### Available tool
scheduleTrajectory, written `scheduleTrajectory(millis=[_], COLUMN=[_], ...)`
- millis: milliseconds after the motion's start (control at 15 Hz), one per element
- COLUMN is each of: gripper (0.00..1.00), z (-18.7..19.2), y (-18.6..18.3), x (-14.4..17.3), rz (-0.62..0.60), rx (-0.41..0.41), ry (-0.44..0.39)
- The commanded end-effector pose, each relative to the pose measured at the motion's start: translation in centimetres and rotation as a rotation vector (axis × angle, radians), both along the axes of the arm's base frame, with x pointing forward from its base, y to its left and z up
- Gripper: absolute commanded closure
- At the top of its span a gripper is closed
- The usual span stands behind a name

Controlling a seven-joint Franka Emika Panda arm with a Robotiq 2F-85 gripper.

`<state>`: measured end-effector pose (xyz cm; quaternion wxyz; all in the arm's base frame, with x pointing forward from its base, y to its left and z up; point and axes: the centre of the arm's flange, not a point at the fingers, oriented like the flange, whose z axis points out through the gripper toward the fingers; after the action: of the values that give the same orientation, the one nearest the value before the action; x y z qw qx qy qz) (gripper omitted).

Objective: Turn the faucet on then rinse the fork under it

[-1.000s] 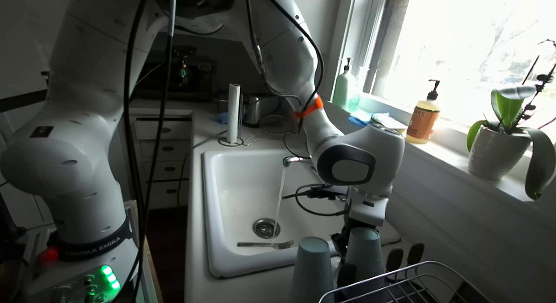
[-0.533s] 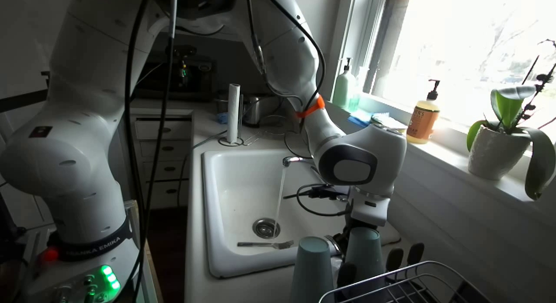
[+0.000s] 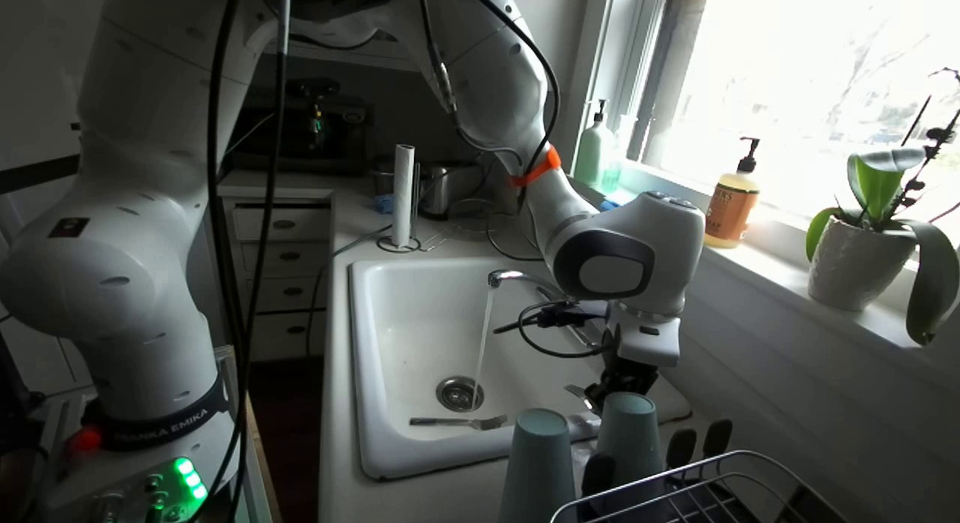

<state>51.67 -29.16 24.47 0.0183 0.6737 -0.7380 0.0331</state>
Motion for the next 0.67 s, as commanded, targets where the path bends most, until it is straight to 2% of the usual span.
scheduleTrajectory(millis=[0,267,600], gripper=[0.97,0.97,0.97], z=[2.2,4.1,5.4], y=[1.7,4.5,7.0], x=[0.1,0.5,0.5], rz=[0.056,0.140,0.210], rx=[0.021,0.020,0.036], ry=[-0.026,-0.040,-0.014])
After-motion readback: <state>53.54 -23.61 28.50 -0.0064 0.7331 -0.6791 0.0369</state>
